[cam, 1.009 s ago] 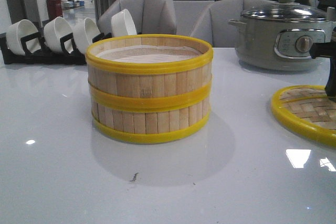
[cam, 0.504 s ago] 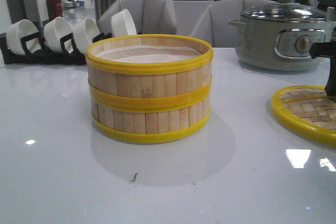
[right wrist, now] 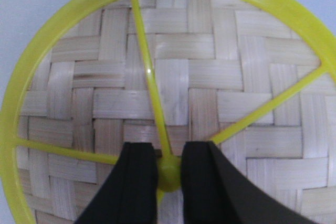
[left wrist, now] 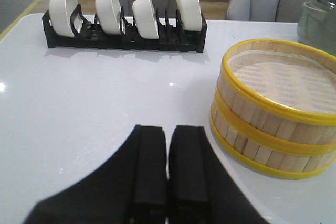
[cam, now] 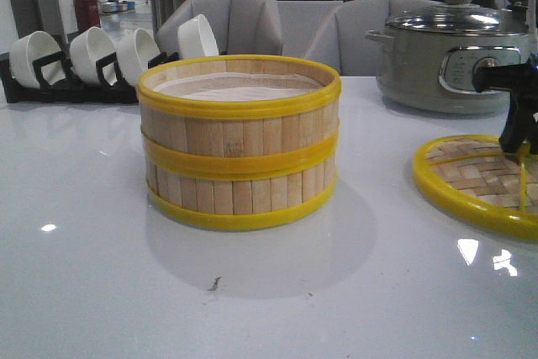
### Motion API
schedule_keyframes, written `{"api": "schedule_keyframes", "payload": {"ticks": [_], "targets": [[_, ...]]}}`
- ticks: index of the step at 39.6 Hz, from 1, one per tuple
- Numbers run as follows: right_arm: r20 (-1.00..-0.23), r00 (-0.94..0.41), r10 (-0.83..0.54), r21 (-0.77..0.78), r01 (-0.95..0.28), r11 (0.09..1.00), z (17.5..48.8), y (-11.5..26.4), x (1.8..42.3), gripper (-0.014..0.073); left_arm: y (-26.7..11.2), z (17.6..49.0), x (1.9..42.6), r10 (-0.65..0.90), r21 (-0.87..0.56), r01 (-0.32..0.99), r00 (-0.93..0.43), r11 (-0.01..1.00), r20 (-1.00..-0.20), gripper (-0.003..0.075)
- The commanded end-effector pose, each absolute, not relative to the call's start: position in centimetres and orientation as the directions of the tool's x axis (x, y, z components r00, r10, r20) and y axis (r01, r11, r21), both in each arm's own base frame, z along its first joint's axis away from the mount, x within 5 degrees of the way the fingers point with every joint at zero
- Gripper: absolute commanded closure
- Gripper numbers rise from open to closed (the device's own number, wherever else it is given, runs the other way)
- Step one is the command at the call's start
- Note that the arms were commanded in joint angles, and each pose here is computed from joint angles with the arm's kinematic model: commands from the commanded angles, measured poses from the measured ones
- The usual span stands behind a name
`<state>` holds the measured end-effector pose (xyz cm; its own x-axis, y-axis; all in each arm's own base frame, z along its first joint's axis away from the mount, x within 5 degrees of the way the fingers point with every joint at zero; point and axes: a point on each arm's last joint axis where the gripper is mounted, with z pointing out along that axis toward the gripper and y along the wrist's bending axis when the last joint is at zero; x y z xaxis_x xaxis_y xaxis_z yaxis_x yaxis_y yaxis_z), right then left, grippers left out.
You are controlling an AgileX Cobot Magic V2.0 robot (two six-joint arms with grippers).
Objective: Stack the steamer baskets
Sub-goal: 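Lift the woven lid with the right gripper and carry it toward the stack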
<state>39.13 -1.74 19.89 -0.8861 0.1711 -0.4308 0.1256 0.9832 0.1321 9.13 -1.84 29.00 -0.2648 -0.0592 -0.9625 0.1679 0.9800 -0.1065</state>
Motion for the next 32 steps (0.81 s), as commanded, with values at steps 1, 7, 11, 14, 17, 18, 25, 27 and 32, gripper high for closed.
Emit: {"api": "schedule_keyframes", "payload": {"ticks": [1, 7, 11, 14, 17, 18, 25, 27, 32], "targets": [[-0.581, -0.800, 0.150, 0.142, 0.082, 0.986, 25.3, -0.8, 39.1, 0.0550, -1.9, 30.6, 9.3, -0.085, -0.116, 0.186, -0.170, 0.976, -0.982, 0.0634], [-0.651, -0.751, 0.108, 0.147, 0.014, 0.989, 29.6, 1.1, 38.8, 0.0550, -1.9, 30.6, 9.3, -0.085, -0.116, 0.186, -0.170, 0.976, -0.982, 0.0634], [-0.694, -0.716, 0.073, 0.149, -0.044, 0.988, 32.9, 2.8, 38.6, 0.0550, -1.9, 30.6, 9.3, -0.085, -0.116, 0.186, -0.170, 0.976, -0.982, 0.0634], [-0.726, -0.687, 0.031, 0.150, -0.113, 0.982, 36.1, 4.9, 38.4, 0.0550, -1.9, 30.6, 9.3, -0.085, -0.116, 0.186, -0.170, 0.976, -0.982, 0.0634], [-0.751, -0.660, 0.001, 0.149, -0.167, 0.975, 38.3, 6.6, 38.1, 0.0550, -1.9, 30.6, 9.3, -0.085, -0.116, 0.186, -0.170, 0.976, -0.982, 0.0634], [-0.758, -0.652, -0.004, 0.148, -0.178, 0.973, 38.8, 6.9, 38.1, 0.0550, -1.9, 30.6, 9.3, -0.085, -0.116, 0.186, -0.170, 0.976, -0.982, 0.0634], [-0.820, -0.569, -0.063, 0.144, -0.311, 0.939, 42.1, 11.6, 37.3, 0.0550, -1.9, 30.6, 9.3, -0.085, -0.116, 0.186, -0.170, 0.976, -0.982, 0.0634], [-0.825, -0.560, -0.077, 0.143, -0.340, 0.929, 42.5, 12.7, 37.2, 0.0550, -1.9, 30.6, 9.3, -0.085, -0.116, 0.186, -0.170, 0.976, -0.982, 0.0634], [-0.826, -0.549, -0.127, 0.142, -0.421, 0.896, 42.9, 16.2, 37.0, 0.0550, -1.9, 30.6, 9.3, -0.085, -0.116, 0.186, -0.170, 0.976, -0.982, 0.0634]]}}
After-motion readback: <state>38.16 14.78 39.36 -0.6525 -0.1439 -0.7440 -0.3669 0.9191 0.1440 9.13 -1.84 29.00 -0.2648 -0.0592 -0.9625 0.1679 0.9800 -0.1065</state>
